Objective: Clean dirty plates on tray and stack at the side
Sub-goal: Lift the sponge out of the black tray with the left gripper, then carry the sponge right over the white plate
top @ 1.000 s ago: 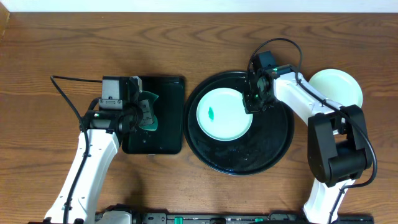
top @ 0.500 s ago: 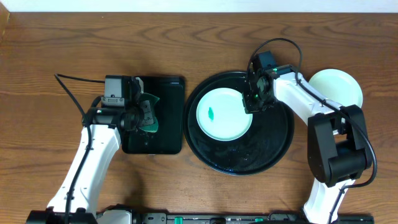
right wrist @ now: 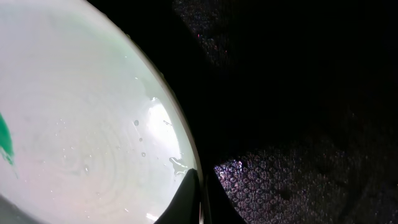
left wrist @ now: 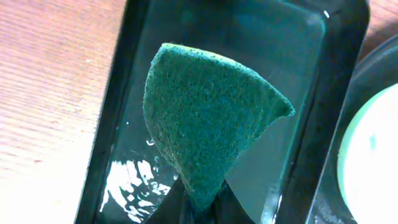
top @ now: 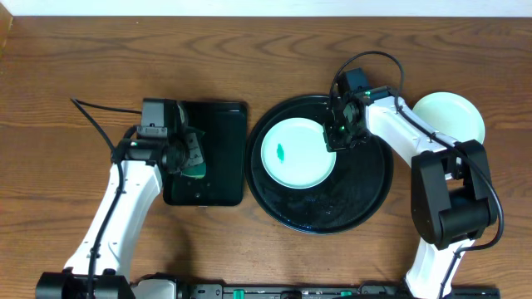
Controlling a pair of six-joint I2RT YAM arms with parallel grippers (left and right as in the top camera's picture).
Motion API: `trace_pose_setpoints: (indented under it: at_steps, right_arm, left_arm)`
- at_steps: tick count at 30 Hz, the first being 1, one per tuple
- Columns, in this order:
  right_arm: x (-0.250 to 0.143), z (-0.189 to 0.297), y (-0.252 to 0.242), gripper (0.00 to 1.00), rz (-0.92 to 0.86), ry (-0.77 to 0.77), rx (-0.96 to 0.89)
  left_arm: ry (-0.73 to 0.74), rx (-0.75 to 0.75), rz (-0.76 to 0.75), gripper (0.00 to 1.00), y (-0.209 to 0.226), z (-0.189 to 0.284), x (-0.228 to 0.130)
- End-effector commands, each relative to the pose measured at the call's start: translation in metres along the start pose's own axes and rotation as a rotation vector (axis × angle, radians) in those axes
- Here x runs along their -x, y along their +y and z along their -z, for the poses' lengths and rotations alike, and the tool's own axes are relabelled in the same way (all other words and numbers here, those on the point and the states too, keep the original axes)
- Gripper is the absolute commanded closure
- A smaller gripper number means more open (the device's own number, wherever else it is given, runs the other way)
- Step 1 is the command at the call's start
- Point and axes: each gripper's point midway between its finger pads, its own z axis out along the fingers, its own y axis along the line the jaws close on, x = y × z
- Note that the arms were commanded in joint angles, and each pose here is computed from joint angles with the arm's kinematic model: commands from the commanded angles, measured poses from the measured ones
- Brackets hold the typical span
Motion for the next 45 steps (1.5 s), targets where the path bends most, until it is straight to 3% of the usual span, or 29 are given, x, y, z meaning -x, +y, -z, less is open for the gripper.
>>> trace_pose_setpoints:
  at_steps: [1, 12, 18, 30, 45]
  right_arm:
    - [-0.007, -0.008, 0.014, 0.99, 0.015, 0.030, 0.046]
    - [-0.006, -0.008, 0.014, 0.99, 0.016, 0.028, 0.047]
    - [-0.006, -0.008, 0.014, 0.99, 0.016, 0.028, 0.047]
    - [-0.006, -0.008, 0.014, 0.99, 0.016, 0.028, 0.047]
    - [-0.007, -0.008, 0.015, 0.99, 0.016, 0.029, 0.047]
  left_arm:
    - [-0.064, 0.019, 0.013, 0.93, -0.006, 0.020, 0.032]
    - [0.134, 0.111, 0.001, 0.93, -0.011, 0.027, 0.055]
    - [0.192, 0.067, -0.040, 0.93, -0.035, 0.013, 0.046]
    - [0.127, -0.037, -0.221, 0.93, -0.115, 0.010, 0.031]
    - [0.082, -0.146, -0.263, 0.93, -0.185, -0.008, -0.009]
